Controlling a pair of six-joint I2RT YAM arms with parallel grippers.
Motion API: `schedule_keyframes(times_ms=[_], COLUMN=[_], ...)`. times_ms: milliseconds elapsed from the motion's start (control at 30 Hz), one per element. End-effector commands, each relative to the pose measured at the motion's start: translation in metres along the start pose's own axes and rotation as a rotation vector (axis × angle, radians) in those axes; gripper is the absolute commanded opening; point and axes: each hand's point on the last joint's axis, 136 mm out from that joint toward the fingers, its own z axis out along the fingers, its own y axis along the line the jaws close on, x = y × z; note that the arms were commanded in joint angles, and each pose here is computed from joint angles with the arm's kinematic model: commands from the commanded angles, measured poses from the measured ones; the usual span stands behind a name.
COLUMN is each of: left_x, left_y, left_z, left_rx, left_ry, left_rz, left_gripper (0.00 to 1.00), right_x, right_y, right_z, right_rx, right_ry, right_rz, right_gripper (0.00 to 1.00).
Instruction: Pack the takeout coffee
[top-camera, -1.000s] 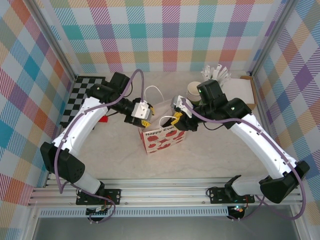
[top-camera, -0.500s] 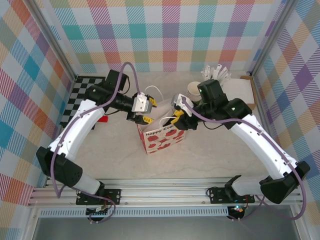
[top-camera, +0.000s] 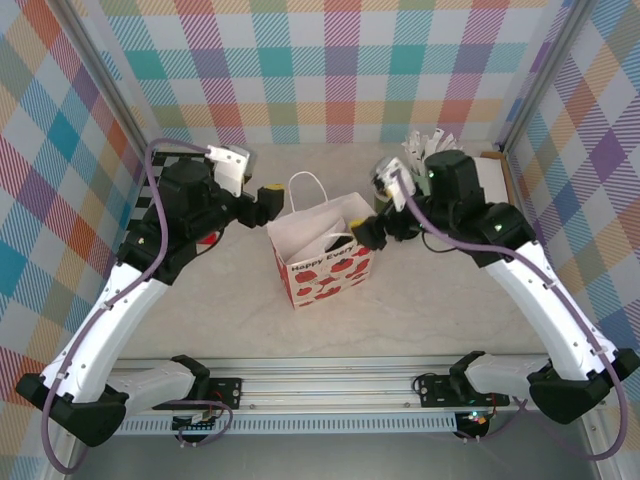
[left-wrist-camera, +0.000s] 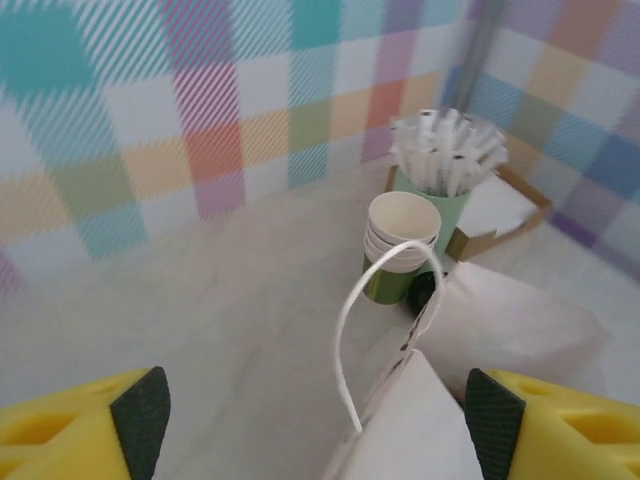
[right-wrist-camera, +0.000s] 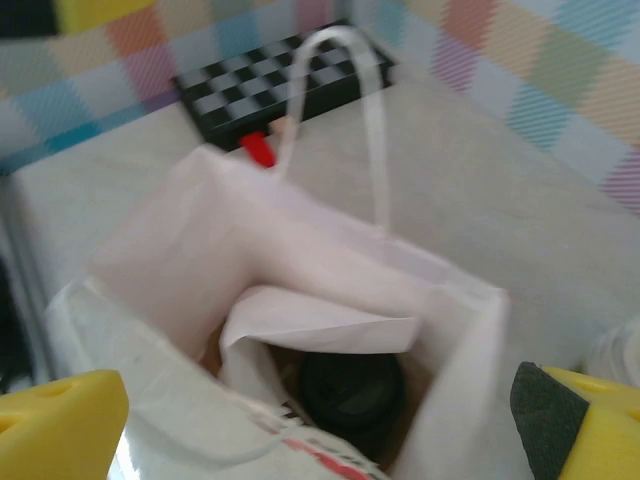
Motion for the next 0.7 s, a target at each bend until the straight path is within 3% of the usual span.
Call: schedule_keyframes(times_ms=[0, 133, 267, 367, 500, 600, 667], left_x=[0.058, 0.094, 0.108, 0.117, 0.135, 0.144, 0.144], left_y=[0.025, 0.013, -0.004, -0.017, -0.025, -0.027, -0.026], left_z=[-0.010, -0.014, -0.005, 0.008, 0.018, 0.023, 0.025], left_rx=[-0.203, -0.225, -0.177, -0.133, -0.136, -0.146, -0.149], left_ry=[0.190, 0.300, 0.350, 0.413, 0.498, 0.539, 0.536], left_rz=[-0.442, -0.603, -0.670, -0.690, -0.685, -0.681, -0.676], left_gripper=[0.71, 0.63, 0.62, 0.61, 0.54, 0.43, 0.36], right_x=[-0.017, 0.007, 0.022, 0.034, 0.046, 0.050, 0.051], right_y=[-0.048, -0.076, -0.084, -0.085, -0.077, -0.071, -0.065], right_z=[-0.005, 0.019, 0.048, 0.069, 0.085, 0.088, 0.089], right_rx=[0.179, 0.257, 0.247, 0.228, 0.153, 0.118, 0.084], right_ry=[-0.054, 0.062, 0.196, 0.290, 0.361, 0.372, 0.377], right_rz=[0.288, 0.409, 0.467, 0.504, 0.518, 0.519, 0.514], right_gripper=[1.00, 1.00, 0.96, 0.85, 0.63, 0.52, 0.49])
